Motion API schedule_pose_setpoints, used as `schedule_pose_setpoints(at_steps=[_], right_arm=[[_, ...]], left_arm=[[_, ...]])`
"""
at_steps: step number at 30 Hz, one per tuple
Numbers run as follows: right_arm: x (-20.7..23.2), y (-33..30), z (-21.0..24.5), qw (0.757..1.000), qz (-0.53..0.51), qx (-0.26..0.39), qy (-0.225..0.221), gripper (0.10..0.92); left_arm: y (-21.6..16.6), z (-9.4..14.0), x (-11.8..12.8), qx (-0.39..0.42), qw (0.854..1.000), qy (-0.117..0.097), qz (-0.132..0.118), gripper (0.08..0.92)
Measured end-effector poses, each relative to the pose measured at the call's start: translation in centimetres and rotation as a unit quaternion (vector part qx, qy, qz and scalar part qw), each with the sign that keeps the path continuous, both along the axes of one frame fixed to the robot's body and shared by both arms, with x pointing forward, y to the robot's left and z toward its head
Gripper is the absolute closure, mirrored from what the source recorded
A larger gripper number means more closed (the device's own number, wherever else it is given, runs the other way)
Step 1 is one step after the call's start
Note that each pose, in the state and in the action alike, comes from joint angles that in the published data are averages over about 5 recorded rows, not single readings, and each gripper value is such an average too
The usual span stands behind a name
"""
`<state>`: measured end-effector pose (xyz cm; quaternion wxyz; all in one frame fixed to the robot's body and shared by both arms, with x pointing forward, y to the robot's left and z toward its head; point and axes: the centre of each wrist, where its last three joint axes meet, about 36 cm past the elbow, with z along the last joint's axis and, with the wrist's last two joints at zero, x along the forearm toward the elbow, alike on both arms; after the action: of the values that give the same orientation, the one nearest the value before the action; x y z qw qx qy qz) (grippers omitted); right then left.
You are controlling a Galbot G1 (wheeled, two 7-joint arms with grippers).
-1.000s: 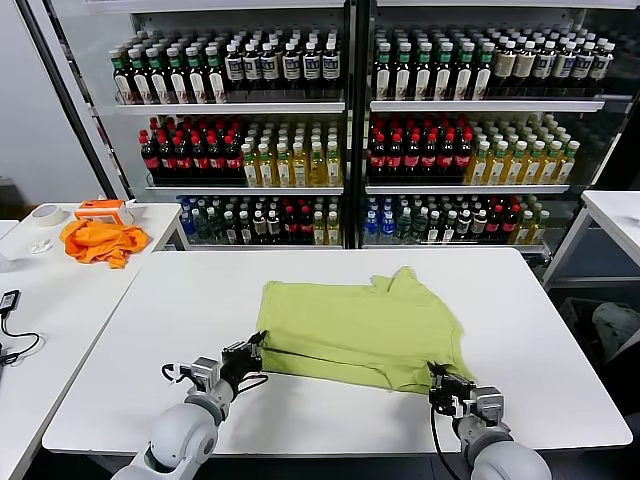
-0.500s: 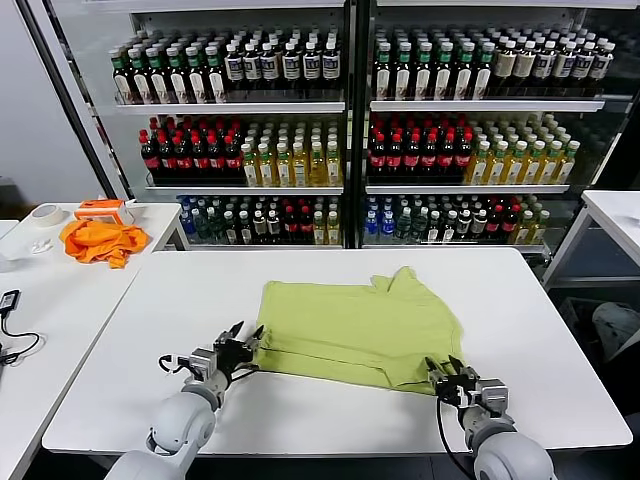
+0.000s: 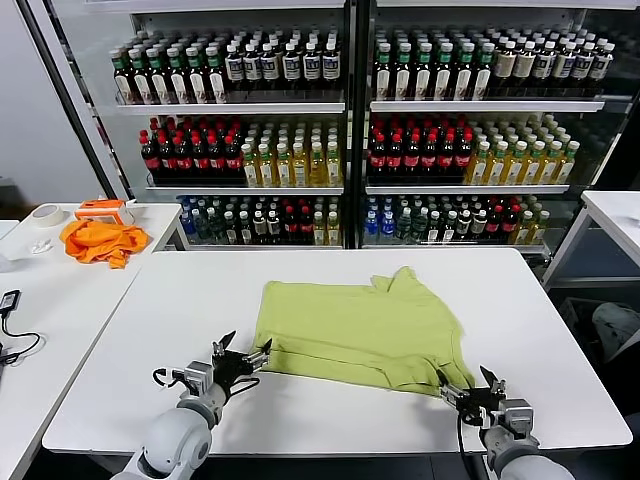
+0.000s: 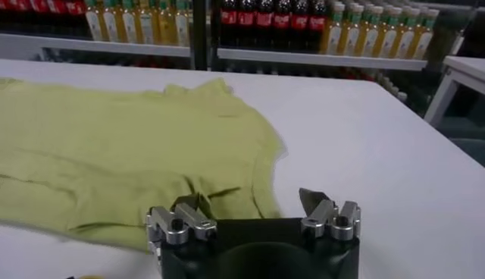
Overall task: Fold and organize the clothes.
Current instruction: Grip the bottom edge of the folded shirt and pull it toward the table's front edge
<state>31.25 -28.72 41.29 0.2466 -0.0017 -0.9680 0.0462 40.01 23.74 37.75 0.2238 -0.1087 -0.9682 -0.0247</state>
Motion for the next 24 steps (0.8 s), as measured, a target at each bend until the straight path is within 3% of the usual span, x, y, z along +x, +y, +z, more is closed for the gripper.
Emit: schedule_pose_setpoints(at_steps=[3,7,24], right_arm=[[-0.2,0.0,-0.4,1.000,-0.002,0.002,0.001,0.205],[-0.5,0.2,-1.1,1.000,-0.003,0.009,0.006,0.290],[-0.8,0.4,-1.9,0.999,-0.001,0.034,0.015,0.775]], left_arm=[[-0.2,0.0,-0.2,0.002,1.000,0.010,0.003,0.177],[-0.5,0.0,-0.6,0.006,1.000,0.022,0.006,0.217],[-1.6,-0.3,-1.6,0.023,0.999,0.048,-0.001,0.691]])
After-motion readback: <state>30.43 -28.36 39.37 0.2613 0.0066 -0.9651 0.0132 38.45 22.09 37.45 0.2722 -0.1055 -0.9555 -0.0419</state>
